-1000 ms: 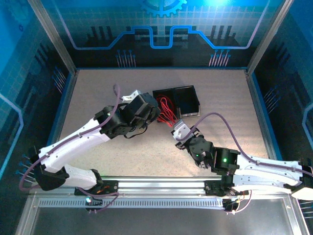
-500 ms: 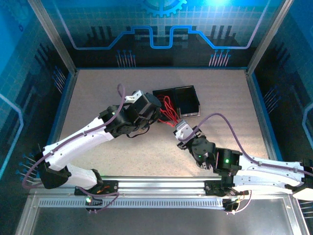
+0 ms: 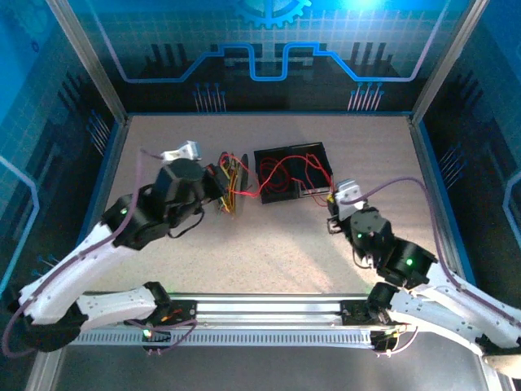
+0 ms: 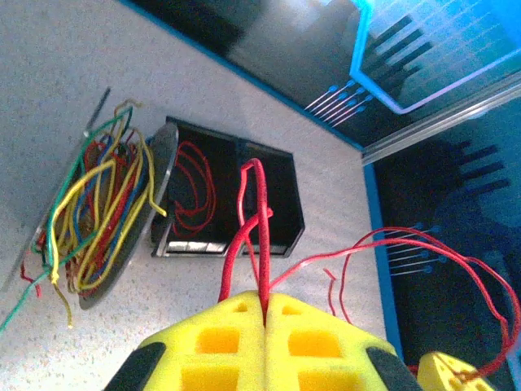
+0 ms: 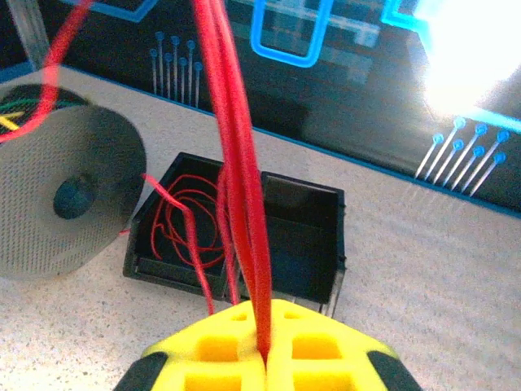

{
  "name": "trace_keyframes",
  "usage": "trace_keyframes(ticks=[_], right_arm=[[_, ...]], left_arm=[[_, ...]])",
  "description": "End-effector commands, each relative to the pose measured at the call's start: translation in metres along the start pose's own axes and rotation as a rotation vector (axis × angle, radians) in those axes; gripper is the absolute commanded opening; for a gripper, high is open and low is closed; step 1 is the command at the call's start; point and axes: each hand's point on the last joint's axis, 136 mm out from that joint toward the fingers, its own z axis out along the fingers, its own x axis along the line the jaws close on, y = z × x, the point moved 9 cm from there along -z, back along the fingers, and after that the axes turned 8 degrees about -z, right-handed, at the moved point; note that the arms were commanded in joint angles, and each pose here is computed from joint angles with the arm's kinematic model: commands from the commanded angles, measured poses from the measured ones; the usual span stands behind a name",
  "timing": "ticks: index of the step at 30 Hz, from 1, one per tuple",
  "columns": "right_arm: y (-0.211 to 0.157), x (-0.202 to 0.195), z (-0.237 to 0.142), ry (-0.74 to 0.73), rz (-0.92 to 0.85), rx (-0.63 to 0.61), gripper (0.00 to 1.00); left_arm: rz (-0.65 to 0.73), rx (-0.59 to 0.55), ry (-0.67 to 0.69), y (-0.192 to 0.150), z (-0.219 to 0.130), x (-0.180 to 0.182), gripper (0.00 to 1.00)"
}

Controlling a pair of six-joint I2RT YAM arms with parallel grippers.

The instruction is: Wrap the cables

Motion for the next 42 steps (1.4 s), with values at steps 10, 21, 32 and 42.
trace_keyframes(ticks=[10,21,32,42], right_arm=[[-0.034,-0.058,0.011,-0.139,0.328,0.358,0.00],[-0.068,-0.063,0.046,0.041,0.509,0.430,0.13],[-0.039,-0.048,0.018,0.280,0.498,0.255,0.89],[-0.041,-0.059,0.032,0.213,0.519,0.375,0.71]], left_arm=[[0.346,-0.126,-0.037,0.030,-0.039,0.009,0.00],[0.317,-0.055,-0.276,0.020,-0.001,-0.025,0.00],[0.255,0.103,-0.330,-0.015,0.079,-0.048,0.00],[0.297,0.135,-0.301,-0.026,0.081,-0.044,0.00]])
